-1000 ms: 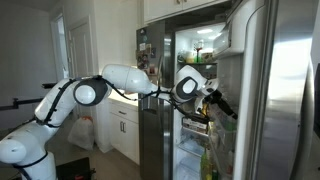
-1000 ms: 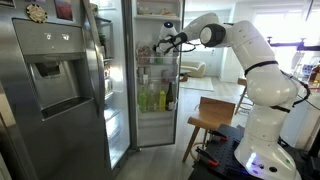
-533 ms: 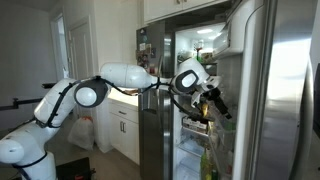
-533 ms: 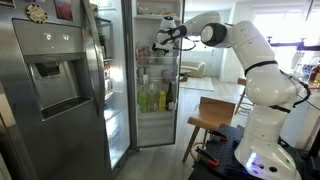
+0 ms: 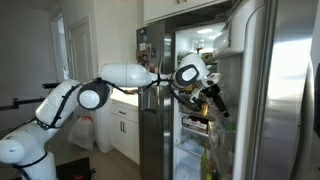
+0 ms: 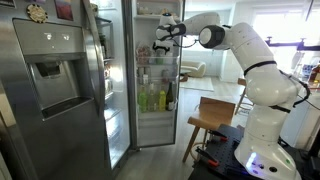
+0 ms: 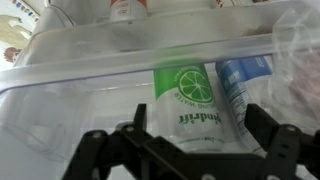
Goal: Move the soda can from the second compartment on the refrigerator door to the one just below it
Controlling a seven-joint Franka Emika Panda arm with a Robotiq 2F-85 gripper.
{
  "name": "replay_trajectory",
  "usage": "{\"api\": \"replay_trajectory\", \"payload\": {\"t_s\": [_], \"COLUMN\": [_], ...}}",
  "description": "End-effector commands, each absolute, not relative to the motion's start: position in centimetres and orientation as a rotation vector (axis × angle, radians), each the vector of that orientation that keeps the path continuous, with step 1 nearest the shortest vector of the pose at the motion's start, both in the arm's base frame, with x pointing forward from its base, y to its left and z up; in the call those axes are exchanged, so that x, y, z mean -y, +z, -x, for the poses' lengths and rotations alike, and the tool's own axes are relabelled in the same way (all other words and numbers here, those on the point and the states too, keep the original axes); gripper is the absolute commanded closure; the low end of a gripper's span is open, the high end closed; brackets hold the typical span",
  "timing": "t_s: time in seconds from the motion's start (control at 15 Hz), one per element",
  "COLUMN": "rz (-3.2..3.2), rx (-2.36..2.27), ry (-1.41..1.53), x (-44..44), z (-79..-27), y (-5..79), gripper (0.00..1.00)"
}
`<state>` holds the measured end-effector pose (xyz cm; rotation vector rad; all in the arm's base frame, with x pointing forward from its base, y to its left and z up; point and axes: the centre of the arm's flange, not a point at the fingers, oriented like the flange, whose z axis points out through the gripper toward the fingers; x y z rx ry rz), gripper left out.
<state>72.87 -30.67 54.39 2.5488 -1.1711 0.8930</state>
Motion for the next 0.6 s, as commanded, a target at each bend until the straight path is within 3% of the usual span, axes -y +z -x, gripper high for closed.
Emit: {"api": "replay_trajectory", "payload": {"t_s": [0.0, 0.53], "rz": [-2.475, -2.408], "rx": [1.205, 1.218], "ry": [0.911, 0.945], "x": [32.5, 34.5], "z": [-75.0, -75.6], "y": [55.4, 55.7], "gripper": [0.0, 0.0]}}
